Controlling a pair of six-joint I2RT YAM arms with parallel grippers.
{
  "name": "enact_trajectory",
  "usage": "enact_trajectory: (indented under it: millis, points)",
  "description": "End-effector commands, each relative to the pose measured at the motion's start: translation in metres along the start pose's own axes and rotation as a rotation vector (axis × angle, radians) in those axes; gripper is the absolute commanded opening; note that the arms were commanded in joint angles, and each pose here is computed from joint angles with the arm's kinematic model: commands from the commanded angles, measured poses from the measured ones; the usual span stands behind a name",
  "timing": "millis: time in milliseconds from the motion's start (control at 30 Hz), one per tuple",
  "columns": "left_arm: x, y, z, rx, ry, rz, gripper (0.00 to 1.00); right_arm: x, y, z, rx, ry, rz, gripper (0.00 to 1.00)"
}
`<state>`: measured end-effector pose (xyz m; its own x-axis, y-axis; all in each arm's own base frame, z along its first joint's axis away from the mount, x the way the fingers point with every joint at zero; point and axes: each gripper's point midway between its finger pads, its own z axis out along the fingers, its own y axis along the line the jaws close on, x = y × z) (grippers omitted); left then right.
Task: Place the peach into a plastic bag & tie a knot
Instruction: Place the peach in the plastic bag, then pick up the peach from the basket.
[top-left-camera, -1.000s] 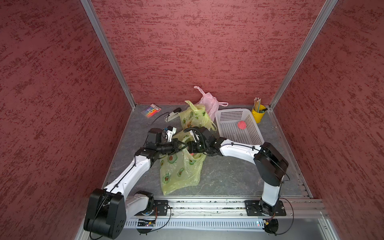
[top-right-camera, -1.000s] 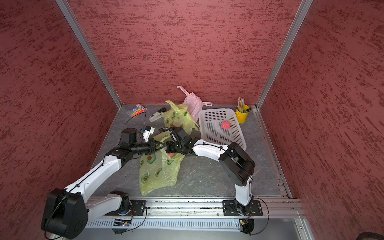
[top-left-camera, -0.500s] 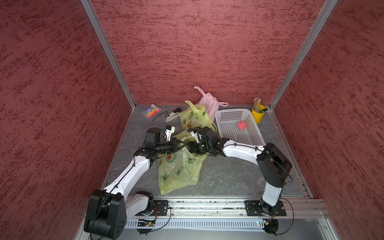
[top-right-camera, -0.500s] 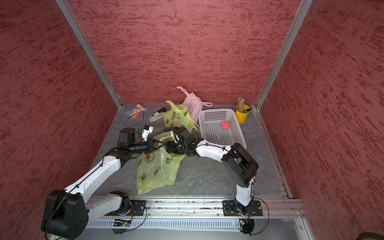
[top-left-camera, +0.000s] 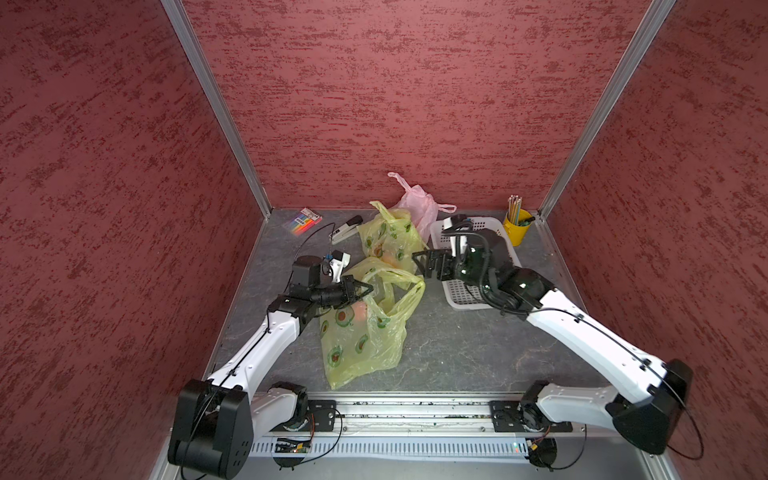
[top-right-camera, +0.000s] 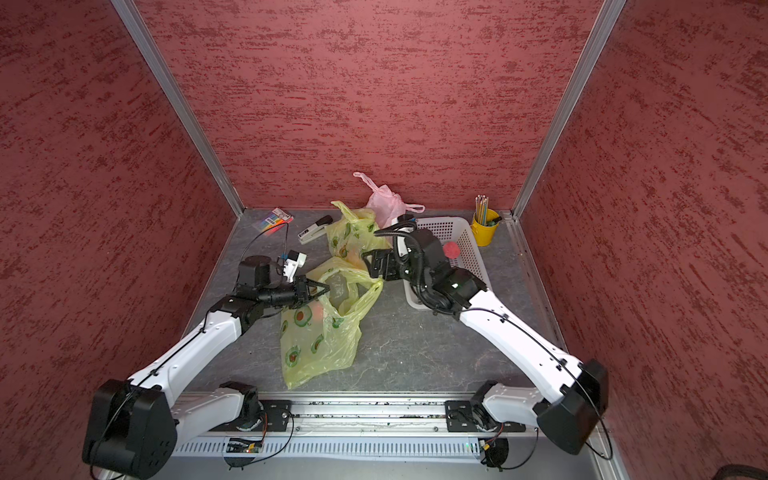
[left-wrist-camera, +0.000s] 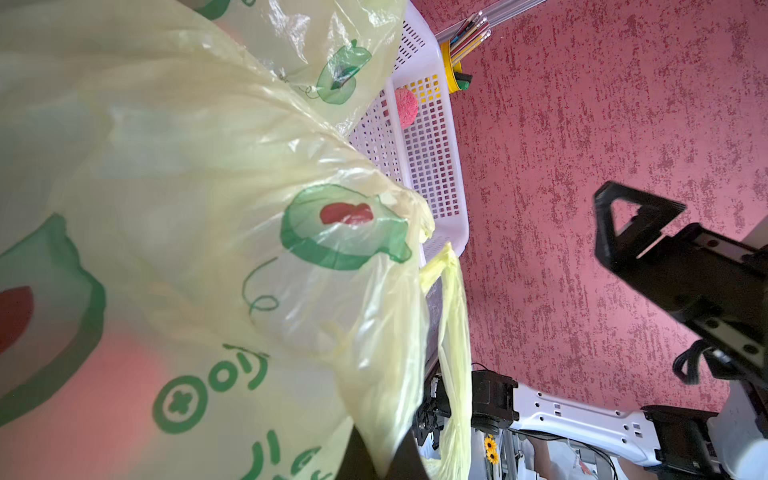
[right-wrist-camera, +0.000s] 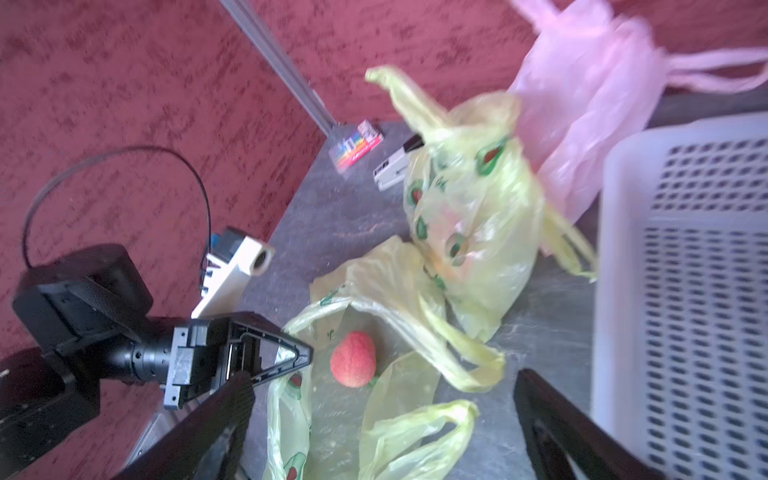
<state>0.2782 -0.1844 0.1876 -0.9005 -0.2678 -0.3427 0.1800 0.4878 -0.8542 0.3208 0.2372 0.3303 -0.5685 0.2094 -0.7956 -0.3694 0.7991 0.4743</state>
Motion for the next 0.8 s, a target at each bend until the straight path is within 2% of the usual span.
enact_trajectory:
  millis: [0, 133, 400, 600, 767]
  points:
    - [-0.005, -0.009, 0.000, 0.016, -0.004, 0.026, 0.00, -0.017, -0.043, 0.005, 0.214, -0.052, -0.037, 0.99]
    - [-0.003, -0.012, 0.002, 0.019, 0.001, 0.036, 0.00, -0.033, -0.113, 0.025, 0.478, -0.030, -0.030, 0.98]
    - [0.007, -0.020, 0.011, 0.023, 0.031, 0.058, 0.00, -0.024, -0.247, 0.081, 0.667, 0.055, 0.076, 0.98]
    - [0.011, -0.024, 0.014, 0.039, 0.044, 0.064, 0.00, -0.010, -0.309, 0.098, 0.722, 0.127, 0.147, 0.93]
    - [0.014, -0.024, 0.016, 0.051, 0.047, 0.065, 0.00, 0.004, -0.333, 0.111, 0.766, 0.179, 0.155, 0.93]
